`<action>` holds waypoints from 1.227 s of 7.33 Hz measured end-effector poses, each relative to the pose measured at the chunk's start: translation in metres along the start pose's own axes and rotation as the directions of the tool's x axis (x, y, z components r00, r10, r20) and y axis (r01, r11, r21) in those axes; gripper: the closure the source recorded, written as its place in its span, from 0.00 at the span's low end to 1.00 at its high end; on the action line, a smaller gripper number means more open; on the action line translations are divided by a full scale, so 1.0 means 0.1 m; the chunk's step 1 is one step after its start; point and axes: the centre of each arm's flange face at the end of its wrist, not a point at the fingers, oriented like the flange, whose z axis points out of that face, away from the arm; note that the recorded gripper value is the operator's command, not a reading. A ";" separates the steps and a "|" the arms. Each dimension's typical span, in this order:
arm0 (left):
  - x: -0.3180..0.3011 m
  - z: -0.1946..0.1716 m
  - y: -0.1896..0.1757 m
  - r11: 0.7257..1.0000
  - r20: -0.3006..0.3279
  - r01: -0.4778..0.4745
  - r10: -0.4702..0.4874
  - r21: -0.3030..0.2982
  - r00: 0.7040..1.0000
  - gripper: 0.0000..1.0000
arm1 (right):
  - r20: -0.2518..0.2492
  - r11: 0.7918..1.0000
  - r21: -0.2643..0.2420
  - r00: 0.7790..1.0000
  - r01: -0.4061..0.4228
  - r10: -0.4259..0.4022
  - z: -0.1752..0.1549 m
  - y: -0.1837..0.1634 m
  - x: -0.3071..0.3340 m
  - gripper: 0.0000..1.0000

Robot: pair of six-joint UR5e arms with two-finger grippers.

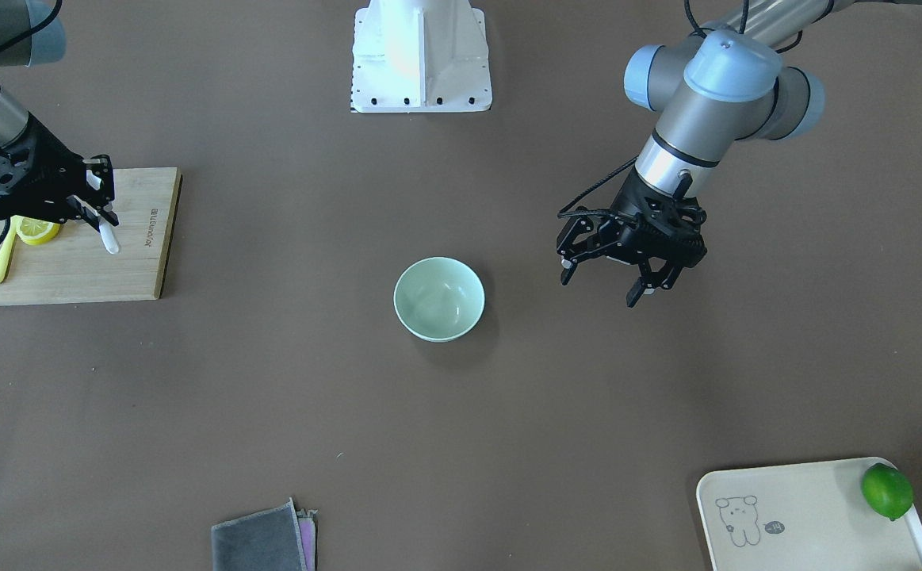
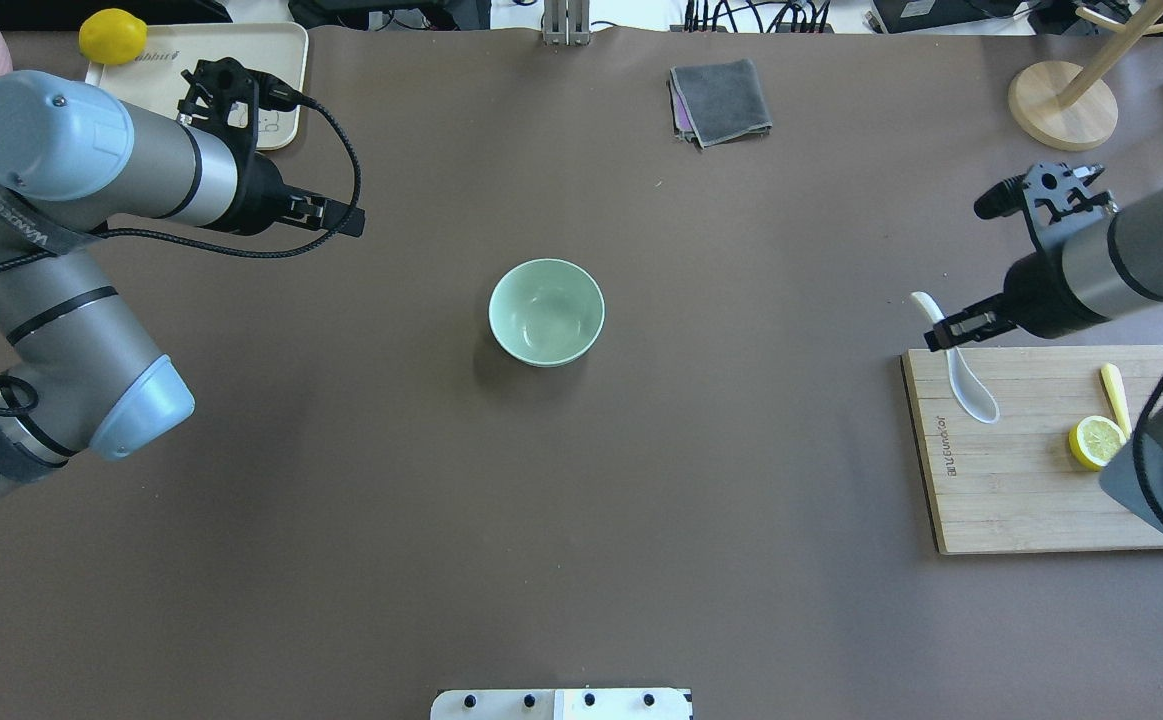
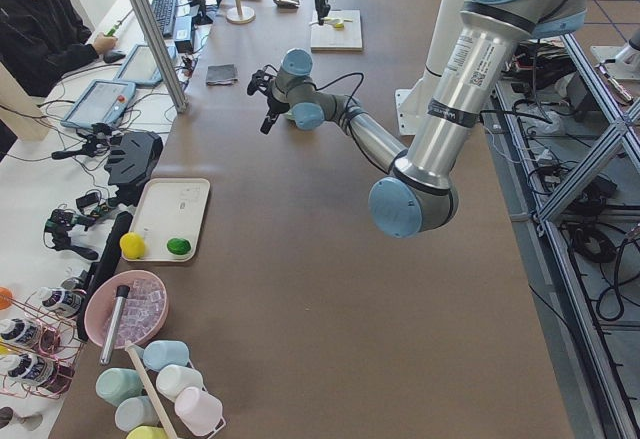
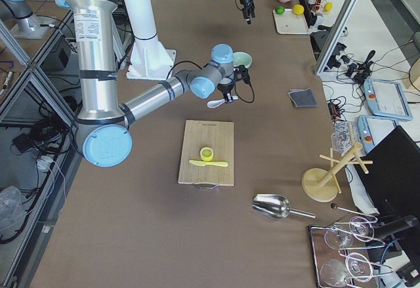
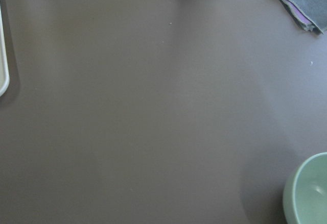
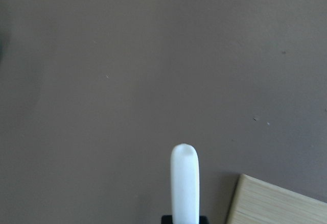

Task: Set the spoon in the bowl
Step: 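Lift the white spoon with the right gripper and carry it over the bowl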

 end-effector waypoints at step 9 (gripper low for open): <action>-1.69 -0.17 0.19 0.992 0.216 -0.100 0.115 -0.077 0.970 0.02 | 0.032 0.891 0.123 0.899 -0.438 0.437 0.76 -1.98 -2.40 1.00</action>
